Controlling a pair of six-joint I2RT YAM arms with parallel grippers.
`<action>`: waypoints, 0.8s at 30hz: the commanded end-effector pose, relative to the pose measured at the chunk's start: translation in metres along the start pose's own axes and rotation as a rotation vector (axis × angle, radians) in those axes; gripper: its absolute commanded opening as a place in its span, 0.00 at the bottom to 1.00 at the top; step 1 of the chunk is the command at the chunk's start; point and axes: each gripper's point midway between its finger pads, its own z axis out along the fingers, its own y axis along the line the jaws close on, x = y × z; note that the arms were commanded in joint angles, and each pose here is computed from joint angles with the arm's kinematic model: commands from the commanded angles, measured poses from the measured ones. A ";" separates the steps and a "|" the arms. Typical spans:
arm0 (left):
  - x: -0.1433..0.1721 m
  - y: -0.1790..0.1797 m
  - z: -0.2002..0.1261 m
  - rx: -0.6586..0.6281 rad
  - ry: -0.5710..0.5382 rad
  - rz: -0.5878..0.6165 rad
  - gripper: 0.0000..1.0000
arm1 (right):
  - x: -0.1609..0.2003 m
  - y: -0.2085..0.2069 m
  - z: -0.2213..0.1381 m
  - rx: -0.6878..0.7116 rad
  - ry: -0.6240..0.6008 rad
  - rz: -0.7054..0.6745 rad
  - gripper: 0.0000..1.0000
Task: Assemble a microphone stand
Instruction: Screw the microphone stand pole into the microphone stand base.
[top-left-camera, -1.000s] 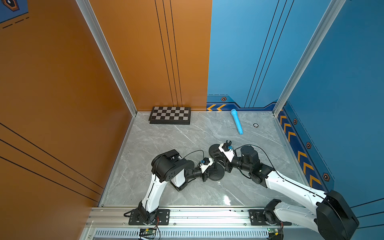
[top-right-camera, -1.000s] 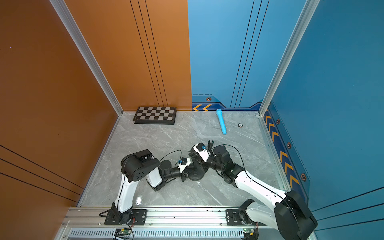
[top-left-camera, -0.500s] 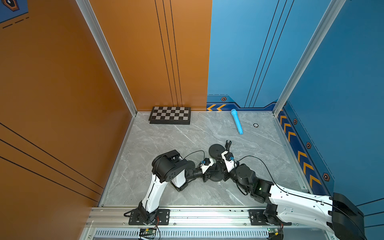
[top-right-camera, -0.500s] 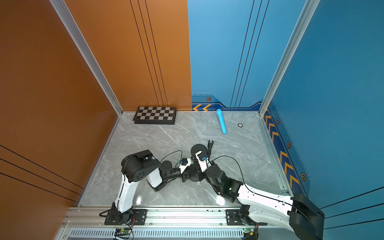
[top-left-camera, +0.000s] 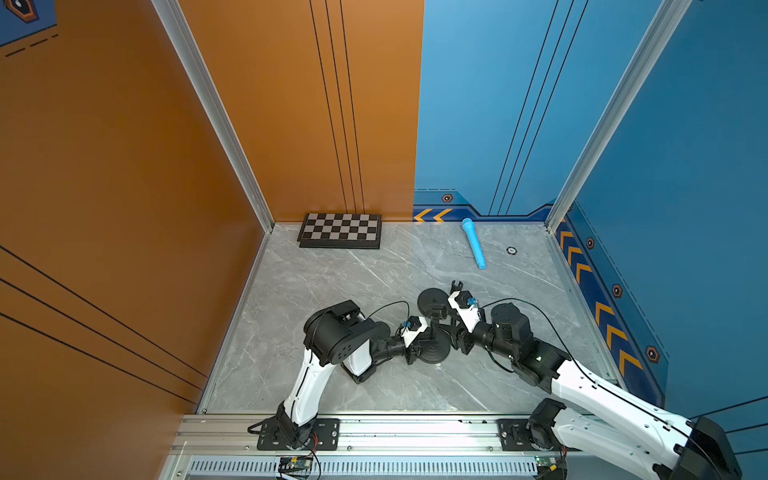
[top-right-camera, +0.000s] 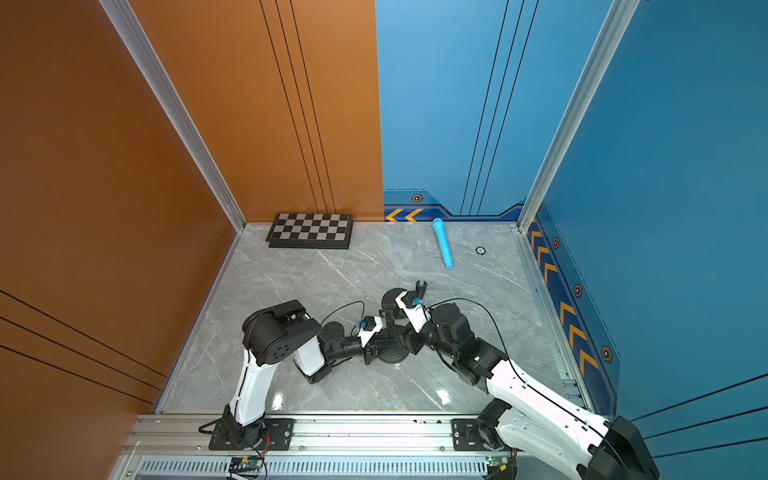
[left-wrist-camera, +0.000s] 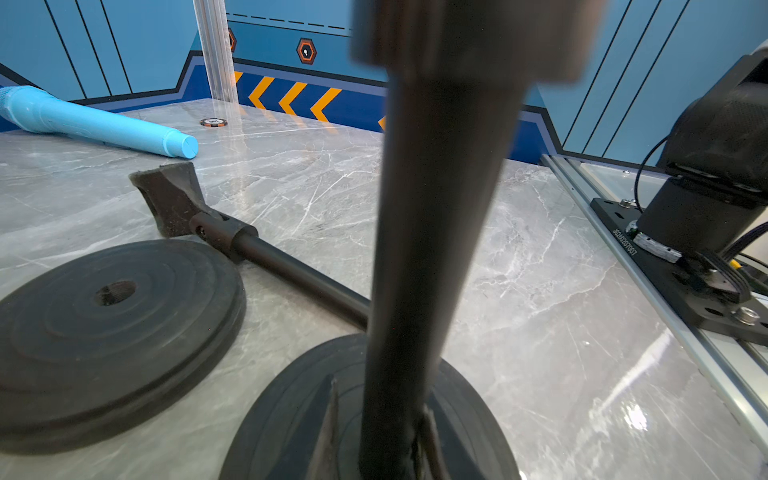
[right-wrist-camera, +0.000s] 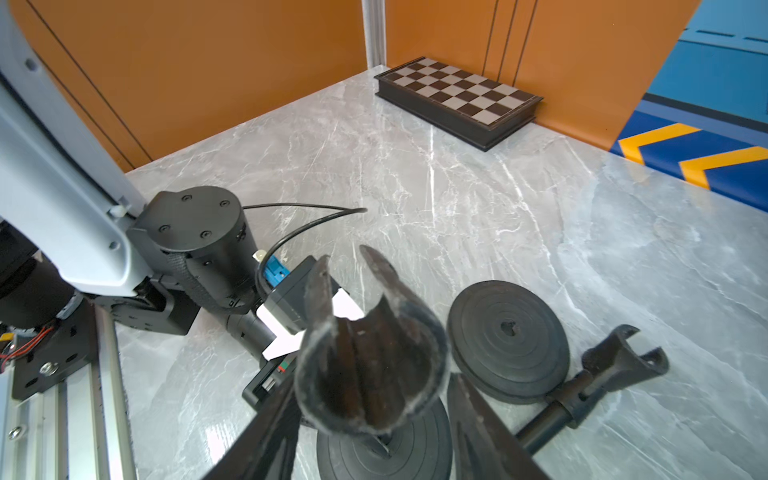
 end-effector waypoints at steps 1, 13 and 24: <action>0.070 0.002 -0.014 -0.051 0.234 -0.135 0.32 | -0.008 0.007 0.006 -0.052 -0.008 -0.012 0.55; 0.071 -0.001 -0.013 -0.046 0.239 -0.125 0.36 | 0.026 -0.033 0.005 0.334 -0.115 0.164 0.09; 0.071 -0.004 -0.016 -0.032 0.241 -0.090 0.04 | 0.024 -0.014 -0.017 0.263 -0.081 0.068 0.29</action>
